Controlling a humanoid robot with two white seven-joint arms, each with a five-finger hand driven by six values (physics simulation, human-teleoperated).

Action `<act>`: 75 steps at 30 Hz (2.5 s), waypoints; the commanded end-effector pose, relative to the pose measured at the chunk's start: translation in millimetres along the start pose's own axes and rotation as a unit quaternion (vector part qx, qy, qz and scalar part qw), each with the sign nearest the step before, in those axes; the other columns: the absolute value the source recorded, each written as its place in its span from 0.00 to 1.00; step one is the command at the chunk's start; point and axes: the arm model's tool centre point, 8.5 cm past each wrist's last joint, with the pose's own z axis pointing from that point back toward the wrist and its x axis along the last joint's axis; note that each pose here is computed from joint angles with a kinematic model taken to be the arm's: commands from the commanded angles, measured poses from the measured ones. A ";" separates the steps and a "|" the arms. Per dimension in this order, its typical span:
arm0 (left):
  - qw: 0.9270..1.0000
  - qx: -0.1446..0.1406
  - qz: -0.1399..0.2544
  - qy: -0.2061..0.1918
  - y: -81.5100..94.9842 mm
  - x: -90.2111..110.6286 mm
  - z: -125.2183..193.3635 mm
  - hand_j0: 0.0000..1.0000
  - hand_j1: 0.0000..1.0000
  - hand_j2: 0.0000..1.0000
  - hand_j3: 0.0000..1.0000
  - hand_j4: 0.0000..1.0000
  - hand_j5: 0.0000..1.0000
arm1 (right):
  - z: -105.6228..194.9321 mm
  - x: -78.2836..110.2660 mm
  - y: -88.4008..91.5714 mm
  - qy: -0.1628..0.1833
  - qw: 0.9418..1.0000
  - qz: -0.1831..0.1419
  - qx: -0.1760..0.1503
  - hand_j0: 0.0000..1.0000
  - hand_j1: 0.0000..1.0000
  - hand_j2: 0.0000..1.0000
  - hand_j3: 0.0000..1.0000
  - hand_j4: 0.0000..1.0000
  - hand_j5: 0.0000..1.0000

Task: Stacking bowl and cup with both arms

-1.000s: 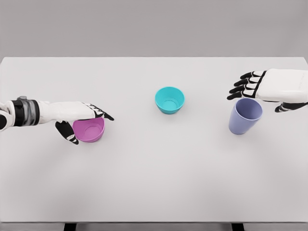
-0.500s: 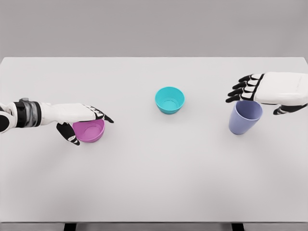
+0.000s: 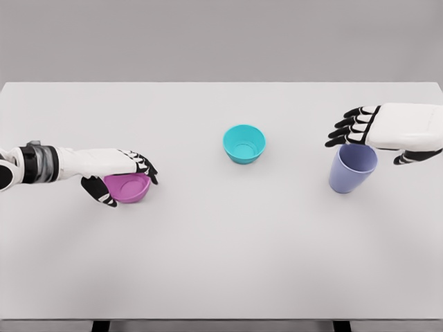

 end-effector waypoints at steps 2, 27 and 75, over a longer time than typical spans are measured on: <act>1.000 0.003 0.002 -0.002 2.1 0.8 0.9 0.72 0.72 0.72 0.72 0.72 0.72 | 0.5 -0.2 -0.2 0.001 1.000 -0.002 -0.001 1.00 1.00 1.00 1.00 1.00 1.00; 0.997 0.043 -0.056 -0.025 51.3 27.7 -17.2 0.66 0.66 0.66 0.66 0.66 0.66 | 1.0 -0.5 -1.1 0.001 1.000 -0.001 -0.002 1.00 1.00 1.00 1.00 1.00 1.00; 0.989 0.084 -0.095 -0.070 129.5 86.4 -122.0 0.64 0.64 0.64 0.64 0.64 0.64 | 11.7 -4.4 -5.5 0.015 1.000 0.003 -0.003 1.00 1.00 1.00 1.00 1.00 1.00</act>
